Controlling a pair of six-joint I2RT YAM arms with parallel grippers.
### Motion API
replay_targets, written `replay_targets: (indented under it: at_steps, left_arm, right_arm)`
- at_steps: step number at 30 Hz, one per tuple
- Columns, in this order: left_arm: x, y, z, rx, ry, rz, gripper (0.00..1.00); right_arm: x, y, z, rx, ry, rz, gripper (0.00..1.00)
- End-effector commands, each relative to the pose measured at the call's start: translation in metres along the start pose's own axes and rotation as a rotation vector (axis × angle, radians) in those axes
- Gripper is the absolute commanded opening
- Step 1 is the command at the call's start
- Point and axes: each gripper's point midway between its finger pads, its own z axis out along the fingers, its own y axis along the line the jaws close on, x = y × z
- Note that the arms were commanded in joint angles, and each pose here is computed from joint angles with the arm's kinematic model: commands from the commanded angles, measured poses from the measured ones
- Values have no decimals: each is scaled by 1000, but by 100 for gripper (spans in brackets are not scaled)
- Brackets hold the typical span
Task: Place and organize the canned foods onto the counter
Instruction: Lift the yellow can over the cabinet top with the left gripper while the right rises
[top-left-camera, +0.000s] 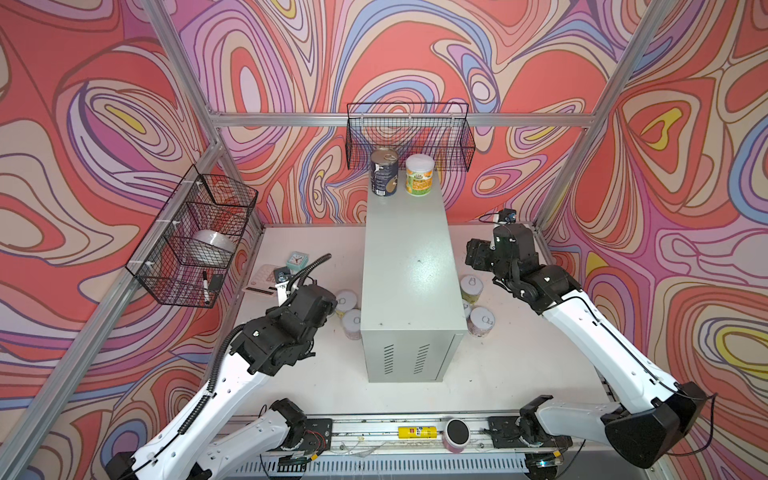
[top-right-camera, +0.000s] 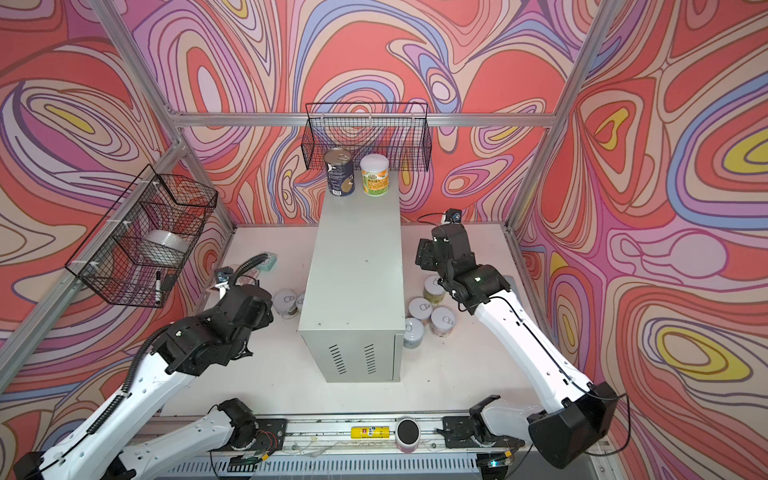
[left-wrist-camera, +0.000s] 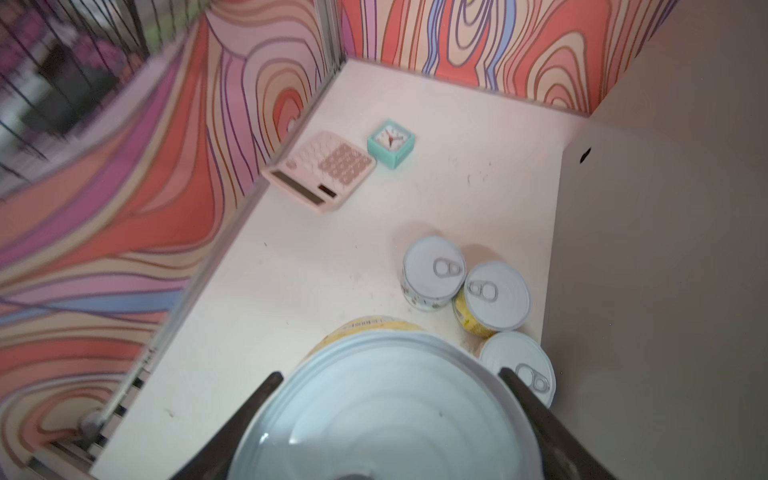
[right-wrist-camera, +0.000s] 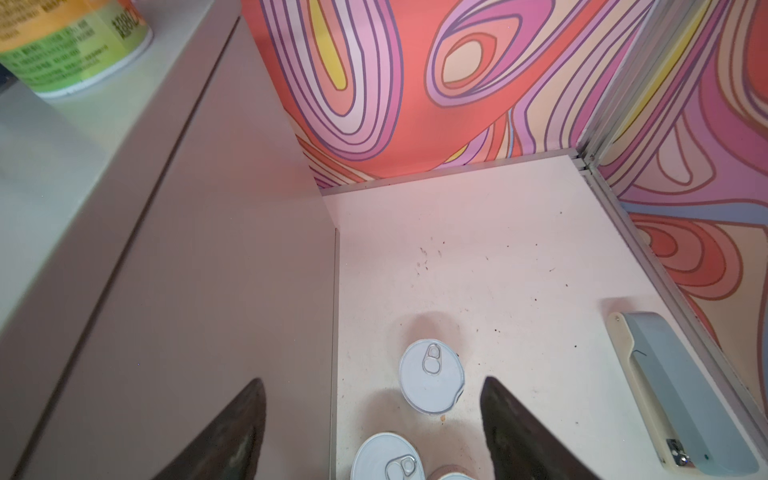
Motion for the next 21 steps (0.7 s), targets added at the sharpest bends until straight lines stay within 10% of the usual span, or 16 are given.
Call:
replay_targets:
  at_steps: [1,10,21]
  left_arm:
    - [-60,1,-15,-43,-126,151,0]
    - [-169,-96,-41,241,-206,246,0]
    - [-196,-191,-30,508,-125,271,0]
  right_arm:
    - [-20,-7,-18,22,-56,28,83]
    - [-58,-2,-41,-16,-156,69,83]
    - [-103,13,-61,-82,-263,88,83]
